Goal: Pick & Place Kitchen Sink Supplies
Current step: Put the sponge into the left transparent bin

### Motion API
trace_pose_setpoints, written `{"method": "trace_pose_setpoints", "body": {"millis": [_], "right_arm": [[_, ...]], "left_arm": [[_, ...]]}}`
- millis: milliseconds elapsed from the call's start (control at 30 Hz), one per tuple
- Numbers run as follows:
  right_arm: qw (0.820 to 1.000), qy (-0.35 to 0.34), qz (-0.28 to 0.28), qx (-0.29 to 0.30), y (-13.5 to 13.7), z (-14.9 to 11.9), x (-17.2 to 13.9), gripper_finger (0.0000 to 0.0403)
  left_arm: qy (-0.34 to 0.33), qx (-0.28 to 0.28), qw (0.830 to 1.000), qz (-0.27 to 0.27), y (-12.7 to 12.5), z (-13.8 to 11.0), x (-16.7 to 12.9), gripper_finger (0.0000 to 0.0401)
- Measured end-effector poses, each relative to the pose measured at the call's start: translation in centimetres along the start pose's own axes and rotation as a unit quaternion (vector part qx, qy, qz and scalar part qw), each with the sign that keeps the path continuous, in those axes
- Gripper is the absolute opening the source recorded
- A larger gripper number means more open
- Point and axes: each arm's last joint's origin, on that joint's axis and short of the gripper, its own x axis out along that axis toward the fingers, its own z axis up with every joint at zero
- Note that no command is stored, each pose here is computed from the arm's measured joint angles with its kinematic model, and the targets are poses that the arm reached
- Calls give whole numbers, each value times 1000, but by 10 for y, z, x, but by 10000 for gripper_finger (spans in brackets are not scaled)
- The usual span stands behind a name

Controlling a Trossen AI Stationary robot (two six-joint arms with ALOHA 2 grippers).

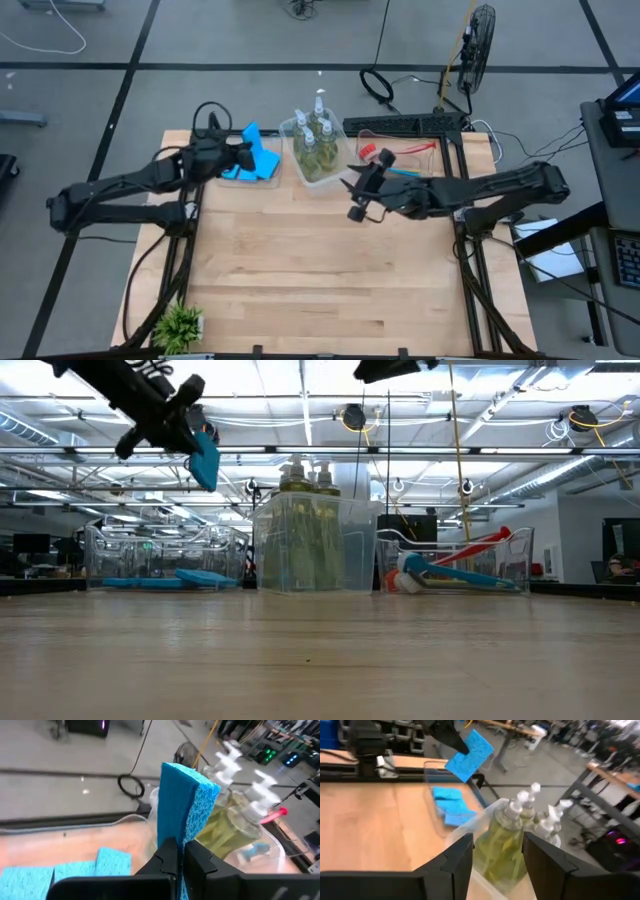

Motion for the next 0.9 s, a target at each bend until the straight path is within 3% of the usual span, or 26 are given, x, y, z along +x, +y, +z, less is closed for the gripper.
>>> {"method": "trace_pose_setpoints", "body": {"millis": [433,633,900], "right_arm": [[996,32,70,53,-53,-5,-53,155],[995,21,68,63,-67,-22,-71,155],[991,1,68,119,-79,-50,-88,155]], "left_arm": [[134,-69,988,38,38,2,56,7],[199,-98,974,50,55,-5,81,7],[246,-117,961,54,69,-12,98,7]]}}
